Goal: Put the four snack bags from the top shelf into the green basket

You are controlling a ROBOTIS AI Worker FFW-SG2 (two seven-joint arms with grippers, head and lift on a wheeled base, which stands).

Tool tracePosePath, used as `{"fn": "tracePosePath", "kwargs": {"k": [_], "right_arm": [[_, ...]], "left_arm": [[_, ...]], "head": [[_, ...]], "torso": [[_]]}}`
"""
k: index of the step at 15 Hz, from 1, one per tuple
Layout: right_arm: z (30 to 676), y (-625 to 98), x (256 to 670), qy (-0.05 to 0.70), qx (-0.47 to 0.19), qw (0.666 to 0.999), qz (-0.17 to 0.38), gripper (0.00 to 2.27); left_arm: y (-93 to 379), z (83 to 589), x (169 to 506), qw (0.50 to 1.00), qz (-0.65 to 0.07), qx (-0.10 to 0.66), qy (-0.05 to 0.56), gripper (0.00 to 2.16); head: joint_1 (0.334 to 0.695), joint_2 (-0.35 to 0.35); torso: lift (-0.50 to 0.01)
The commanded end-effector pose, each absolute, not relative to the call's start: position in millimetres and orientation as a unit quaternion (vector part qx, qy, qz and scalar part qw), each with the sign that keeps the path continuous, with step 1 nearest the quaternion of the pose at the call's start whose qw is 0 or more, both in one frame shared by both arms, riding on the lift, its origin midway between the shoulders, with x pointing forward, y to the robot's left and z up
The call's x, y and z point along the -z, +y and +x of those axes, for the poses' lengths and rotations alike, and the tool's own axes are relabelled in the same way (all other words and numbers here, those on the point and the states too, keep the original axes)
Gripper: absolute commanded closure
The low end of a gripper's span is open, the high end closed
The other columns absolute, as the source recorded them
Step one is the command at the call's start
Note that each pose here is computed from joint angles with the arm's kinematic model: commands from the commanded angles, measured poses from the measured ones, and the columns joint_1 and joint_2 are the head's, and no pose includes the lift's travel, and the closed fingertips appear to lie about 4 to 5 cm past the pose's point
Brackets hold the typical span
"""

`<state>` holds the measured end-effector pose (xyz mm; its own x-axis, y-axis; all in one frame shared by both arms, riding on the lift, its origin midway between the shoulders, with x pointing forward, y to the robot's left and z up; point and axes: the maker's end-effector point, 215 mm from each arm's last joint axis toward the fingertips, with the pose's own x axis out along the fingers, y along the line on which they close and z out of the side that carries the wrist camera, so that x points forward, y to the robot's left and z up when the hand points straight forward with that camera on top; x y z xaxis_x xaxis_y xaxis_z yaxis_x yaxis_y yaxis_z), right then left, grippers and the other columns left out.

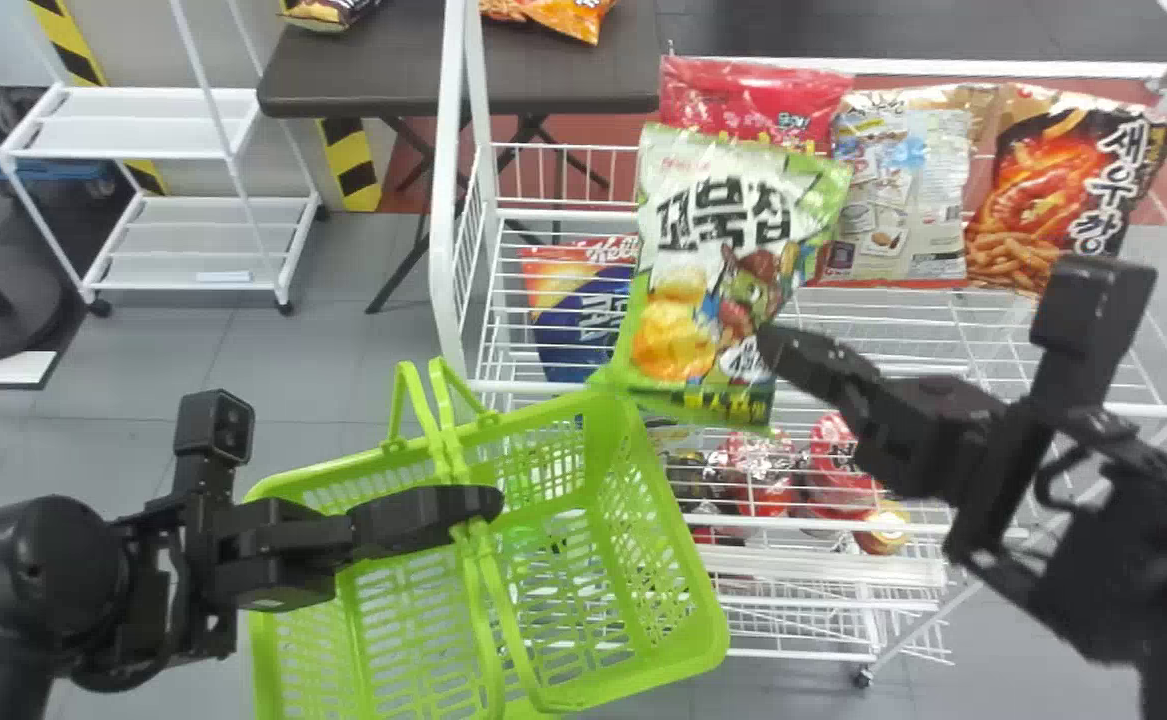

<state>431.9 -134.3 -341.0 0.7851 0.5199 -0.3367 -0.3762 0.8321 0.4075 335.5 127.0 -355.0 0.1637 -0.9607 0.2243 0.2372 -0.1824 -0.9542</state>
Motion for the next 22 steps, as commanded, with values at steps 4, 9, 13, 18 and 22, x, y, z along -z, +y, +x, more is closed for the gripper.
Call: {"fn": "tracePosePath", "kwargs": {"k": [4, 9, 13, 18, 22], "right_arm": [[355, -80, 372, 0.338, -0.297, 0.871, 0.198, 2.25], [320, -12, 429, 0.421, -0.339, 0.823, 0.174, 2.25], [315, 57, 487, 0.463, -0.375, 0.794, 0.121, 2.25], [288, 62, 492, 0.503, -0.389, 0.762, 0.123, 0.00], [281, -7, 437, 0.501, -0.359, 0.762, 0.199, 0.06]], "left_arm": [[127, 335, 353, 0.538, -0.540, 0.554, 0.335, 2.15], [124, 335, 352, 0.536, -0.539, 0.557, 0.335, 2.15], [118, 332, 351, 0.530, -0.538, 0.562, 0.337, 2.15], [121, 329, 352, 0.530, -0.538, 0.560, 0.339, 2.15], [118, 328, 353, 0.528, -0.538, 0.561, 0.340, 2.15]], "head": [[0.695, 0.022], [0.695, 0.137], [0.695, 0.237], [0.695, 0.337], [0.695, 0.314]], "torso": [[0.000], [0.000], [0.000], [0.000], [0.000]]}}
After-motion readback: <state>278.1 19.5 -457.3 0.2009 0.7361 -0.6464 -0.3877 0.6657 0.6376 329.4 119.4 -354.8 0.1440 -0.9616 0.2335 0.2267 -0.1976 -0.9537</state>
